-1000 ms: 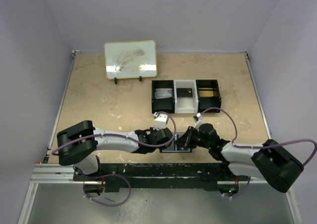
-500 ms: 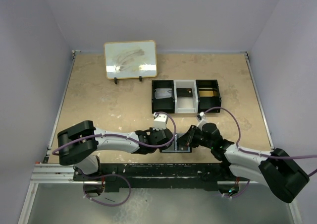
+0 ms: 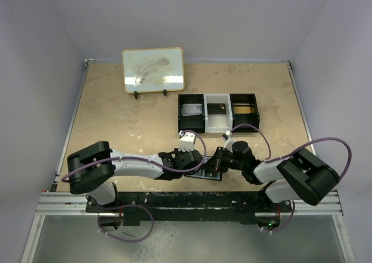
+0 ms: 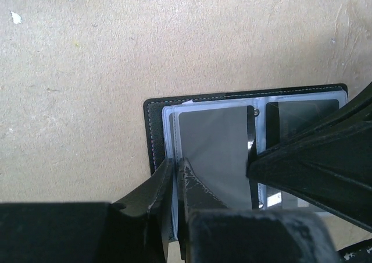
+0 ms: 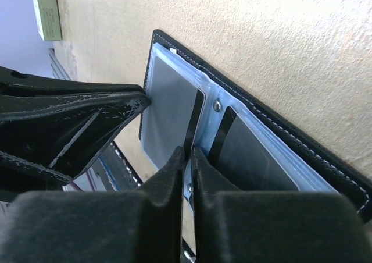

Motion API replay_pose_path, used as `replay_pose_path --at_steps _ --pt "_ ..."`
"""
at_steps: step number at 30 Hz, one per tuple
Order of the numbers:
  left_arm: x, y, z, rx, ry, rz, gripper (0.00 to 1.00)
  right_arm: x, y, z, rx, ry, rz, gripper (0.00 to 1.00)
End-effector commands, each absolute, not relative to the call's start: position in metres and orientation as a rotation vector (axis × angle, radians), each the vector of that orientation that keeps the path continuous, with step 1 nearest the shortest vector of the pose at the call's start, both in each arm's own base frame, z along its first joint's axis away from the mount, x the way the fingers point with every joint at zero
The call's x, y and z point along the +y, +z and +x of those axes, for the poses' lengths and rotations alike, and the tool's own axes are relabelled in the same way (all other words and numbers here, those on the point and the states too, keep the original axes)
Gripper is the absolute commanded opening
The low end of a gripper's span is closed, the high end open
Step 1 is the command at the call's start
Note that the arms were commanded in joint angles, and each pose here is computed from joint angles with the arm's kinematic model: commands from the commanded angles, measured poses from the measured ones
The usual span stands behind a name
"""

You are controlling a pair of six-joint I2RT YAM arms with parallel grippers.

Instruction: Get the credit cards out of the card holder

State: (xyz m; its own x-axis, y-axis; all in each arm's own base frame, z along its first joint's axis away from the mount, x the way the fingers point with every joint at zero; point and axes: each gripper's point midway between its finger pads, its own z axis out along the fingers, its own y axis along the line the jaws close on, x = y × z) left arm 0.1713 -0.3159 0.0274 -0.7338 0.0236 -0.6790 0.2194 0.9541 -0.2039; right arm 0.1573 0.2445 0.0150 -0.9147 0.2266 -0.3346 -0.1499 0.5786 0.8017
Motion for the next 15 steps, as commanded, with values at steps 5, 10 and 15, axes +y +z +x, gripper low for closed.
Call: replay_pose_path --at_steps 5,10,15 --pt "-0.299 0.012 0.164 2.421 -0.262 0.186 0.01 0.237 0.02 0.167 2.388 1.186 0.103 0.0" --pt "-0.292 0.016 0.167 2.398 -0.248 0.158 0.0 0.228 0.025 0.171 2.37 1.133 0.14 0.0" --pt "-0.289 0.018 0.168 2.384 -0.249 0.146 0.0 0.222 0.018 0.166 2.404 1.106 0.153 0.0"
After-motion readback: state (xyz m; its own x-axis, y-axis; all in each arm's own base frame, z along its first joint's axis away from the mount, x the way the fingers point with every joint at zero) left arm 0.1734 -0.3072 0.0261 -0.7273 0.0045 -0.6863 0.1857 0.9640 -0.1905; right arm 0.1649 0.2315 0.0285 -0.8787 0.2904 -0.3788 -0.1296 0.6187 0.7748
